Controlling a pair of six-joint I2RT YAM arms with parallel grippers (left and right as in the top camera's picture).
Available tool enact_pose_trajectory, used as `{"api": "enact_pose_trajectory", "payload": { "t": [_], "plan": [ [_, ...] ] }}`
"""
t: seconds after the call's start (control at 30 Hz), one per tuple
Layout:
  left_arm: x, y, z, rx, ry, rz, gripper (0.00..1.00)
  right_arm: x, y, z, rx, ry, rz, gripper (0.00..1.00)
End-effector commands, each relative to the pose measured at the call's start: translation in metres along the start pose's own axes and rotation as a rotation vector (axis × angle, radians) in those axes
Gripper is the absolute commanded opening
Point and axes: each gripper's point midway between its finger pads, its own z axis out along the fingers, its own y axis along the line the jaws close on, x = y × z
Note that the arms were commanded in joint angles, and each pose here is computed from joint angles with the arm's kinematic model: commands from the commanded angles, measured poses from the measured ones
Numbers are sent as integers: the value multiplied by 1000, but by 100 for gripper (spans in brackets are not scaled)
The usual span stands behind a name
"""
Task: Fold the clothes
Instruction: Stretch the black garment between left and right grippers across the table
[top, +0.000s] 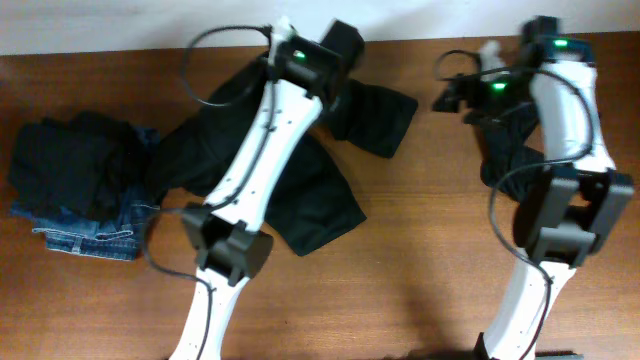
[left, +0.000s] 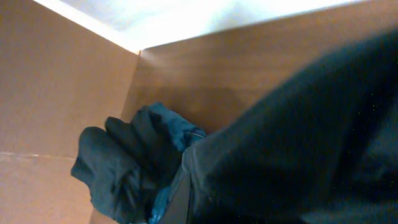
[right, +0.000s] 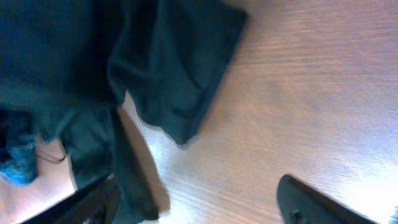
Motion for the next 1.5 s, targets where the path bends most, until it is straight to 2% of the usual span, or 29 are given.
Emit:
{"api": "enact_pose_trajectory", "payload": {
  "t": [0.0,0.13,0.17,0.2,0.4,0.47,0.53,0.57,0.6,0.67,0.7,0.77,0.87,1.03,1.2,1.33,1.47],
  "plan": [
    [-13,41,-14,29,-31,-59,0,-1,3,33,130,-4,35,83],
    [-15,56,-16,27,-35,-80,0,-7,6,60,160,-41,44,83],
    [-16,62,-18,28,-39,-93,0,-6,4,75,156,-40,57,93],
    [-17,65,-18,28,-42,-101,0,-6,3,83,147,-38,58,98],
    [-18,66,-20,34,-46,-109,0,-10,3,122,77,-27,38,100],
    [-18,67,-19,32,-45,-110,0,-10,7,132,48,-22,30,92],
    [-18,68,-18,28,-45,-111,0,-9,8,140,36,-18,23,79],
    [-18,68,-18,27,-45,-112,0,-9,10,145,34,-18,14,63],
    [-18,68,-18,28,-47,-114,0,-10,12,147,31,-20,8,52],
    [-20,71,-19,19,-56,-122,0,-12,12,148,33,-29,0,23],
    [-21,74,-19,4,-62,-121,0,-14,12,146,32,-35,-3,15],
    [-23,84,-20,-22,-74,-127,0,-18,11,134,33,-52,-14,4],
    [-25,103,-24,-28,-84,-167,0,-27,7,102,40,-84,0,4],
    [-27,154,-40,-18,-122,-260,0,-37,3,18,54,-181,12,4],
    [-34,180,-77,135,-210,-269,0,-24,21,-56,77,-247,-67,4],
    [-28,213,-112,187,-289,-324,0,-11,31,-108,173,-316,-81,4],
    [-20,236,-165,376,-419,-315,0,5,45,-163,255,-418,-98,4]
  ]
}}
